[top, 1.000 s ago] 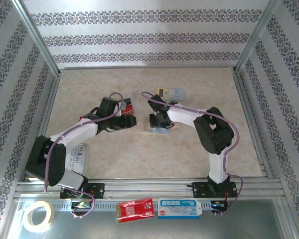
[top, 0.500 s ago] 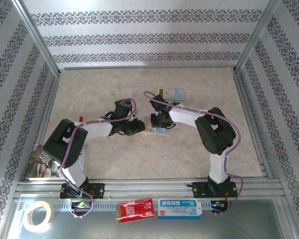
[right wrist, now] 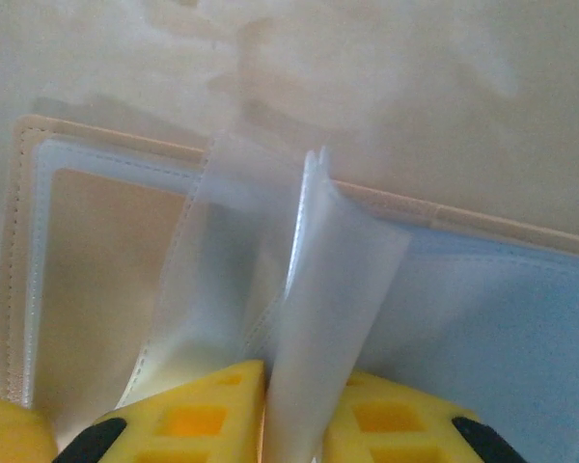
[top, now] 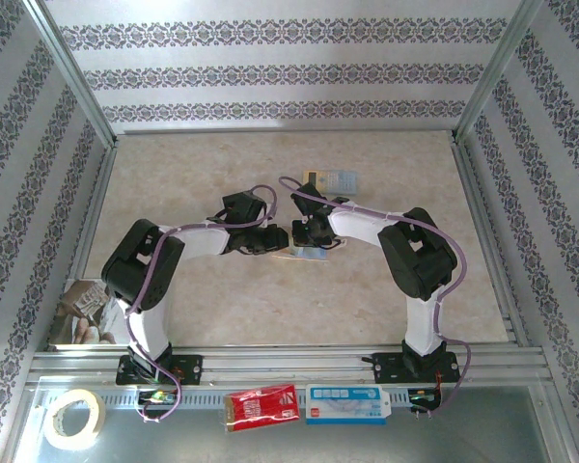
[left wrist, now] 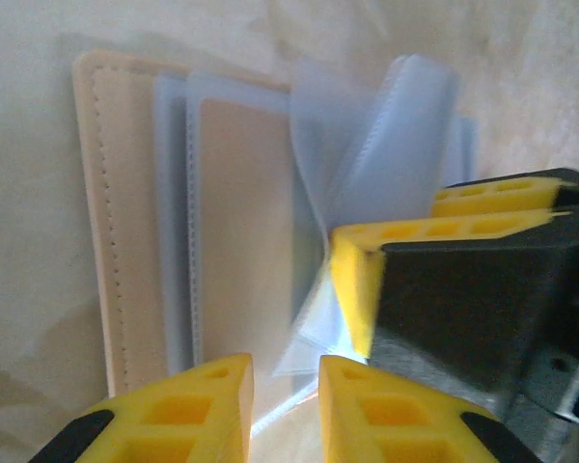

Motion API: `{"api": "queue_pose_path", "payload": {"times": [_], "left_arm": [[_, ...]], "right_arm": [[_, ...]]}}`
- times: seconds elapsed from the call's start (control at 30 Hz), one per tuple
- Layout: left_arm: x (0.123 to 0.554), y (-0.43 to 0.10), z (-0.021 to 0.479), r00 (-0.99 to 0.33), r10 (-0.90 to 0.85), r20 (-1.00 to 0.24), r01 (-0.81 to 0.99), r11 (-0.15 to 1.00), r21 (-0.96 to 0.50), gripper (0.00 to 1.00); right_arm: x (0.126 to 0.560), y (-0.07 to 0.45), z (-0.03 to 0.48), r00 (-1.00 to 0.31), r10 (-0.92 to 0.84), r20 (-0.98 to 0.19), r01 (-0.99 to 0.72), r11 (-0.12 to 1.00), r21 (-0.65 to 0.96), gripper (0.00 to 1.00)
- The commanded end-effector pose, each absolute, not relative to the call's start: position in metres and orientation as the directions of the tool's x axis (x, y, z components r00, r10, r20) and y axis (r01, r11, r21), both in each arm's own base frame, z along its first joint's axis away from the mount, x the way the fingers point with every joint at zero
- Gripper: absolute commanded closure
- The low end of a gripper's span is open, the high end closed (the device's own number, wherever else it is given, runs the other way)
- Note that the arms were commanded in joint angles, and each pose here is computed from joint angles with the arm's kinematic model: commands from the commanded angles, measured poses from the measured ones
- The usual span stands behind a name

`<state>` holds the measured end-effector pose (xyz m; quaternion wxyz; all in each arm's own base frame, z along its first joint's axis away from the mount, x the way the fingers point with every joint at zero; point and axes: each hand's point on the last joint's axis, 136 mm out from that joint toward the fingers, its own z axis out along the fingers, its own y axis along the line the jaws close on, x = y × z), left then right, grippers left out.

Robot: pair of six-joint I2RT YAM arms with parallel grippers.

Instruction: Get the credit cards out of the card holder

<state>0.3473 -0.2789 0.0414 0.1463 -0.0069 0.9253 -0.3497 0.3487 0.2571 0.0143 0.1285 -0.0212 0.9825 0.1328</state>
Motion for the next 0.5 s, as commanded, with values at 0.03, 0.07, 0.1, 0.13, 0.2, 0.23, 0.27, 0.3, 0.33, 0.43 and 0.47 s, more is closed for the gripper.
{"api": "queue_pose_path", "payload": {"times": [0.03, 0.07, 0.1, 0.13, 0.2, 0.23, 0.27, 0.3, 0.33, 0.43, 0.47], "left_arm": [[0.344, -0.285, 0.035, -0.961, -0.062, -0.268, 0.128, 0.762, -0.634, 0.76], [0.344, -0.286, 0.035, -0.962, -0.062, -0.265, 0.127, 0.758, -0.640, 0.76], [0.344, -0.287, 0.035, -0.963, -0.061, -0.262, 0.129, 0.751, -0.647, 0.76], [0.343, -0.289, 0.034, -0.964, -0.059, -0.259, 0.130, 0.746, -0.654, 0.76], [0.343, -0.291, 0.034, -0.965, -0.063, -0.255, 0.129, 0.734, -0.667, 0.76], [0.343, -0.292, 0.034, -0.966, -0.060, -0.252, 0.130, 0.730, -0.671, 0.77], [0.342, -0.293, 0.033, -0.967, -0.057, -0.249, 0.131, 0.728, -0.673, 0.77], [0.343, -0.293, 0.033, -0.967, -0.058, -0.247, 0.128, 0.727, -0.675, 0.77], [0.342, -0.293, 0.032, -0.968, -0.058, -0.245, 0.127, 0.728, -0.674, 0.78], [0.343, -0.294, 0.033, -0.967, -0.056, -0.249, 0.131, 0.728, -0.673, 0.81], [0.343, -0.294, 0.033, -0.967, -0.055, -0.250, 0.133, 0.727, -0.673, 0.82]], "right_arm": [[0.313, 0.240, -0.029, -0.993, -0.039, -0.108, -0.059, 0.979, 0.195, 0.79], [0.313, 0.240, -0.028, -0.993, -0.037, -0.109, -0.058, 0.979, 0.198, 0.79], [0.313, 0.240, -0.027, -0.993, -0.038, -0.111, -0.059, 0.978, 0.200, 0.79], [0.314, 0.240, -0.027, -0.993, -0.037, -0.112, -0.059, 0.978, 0.202, 0.79], [0.314, 0.241, -0.025, -0.993, -0.032, -0.115, -0.056, 0.976, 0.210, 0.79], [0.315, 0.241, -0.024, -0.993, -0.030, -0.115, -0.055, 0.976, 0.213, 0.79], [0.315, 0.242, -0.023, -0.993, -0.031, -0.117, -0.056, 0.975, 0.217, 0.79], [0.315, 0.242, -0.023, -0.993, -0.030, -0.118, -0.055, 0.974, 0.220, 0.79], [0.315, 0.243, -0.022, -0.993, -0.029, -0.118, -0.055, 0.973, 0.222, 0.79], [0.316, 0.244, -0.020, -0.993, -0.024, -0.119, -0.052, 0.970, 0.237, 0.79], [0.316, 0.245, -0.018, -0.992, -0.022, -0.121, -0.051, 0.969, 0.243, 0.79]]}}
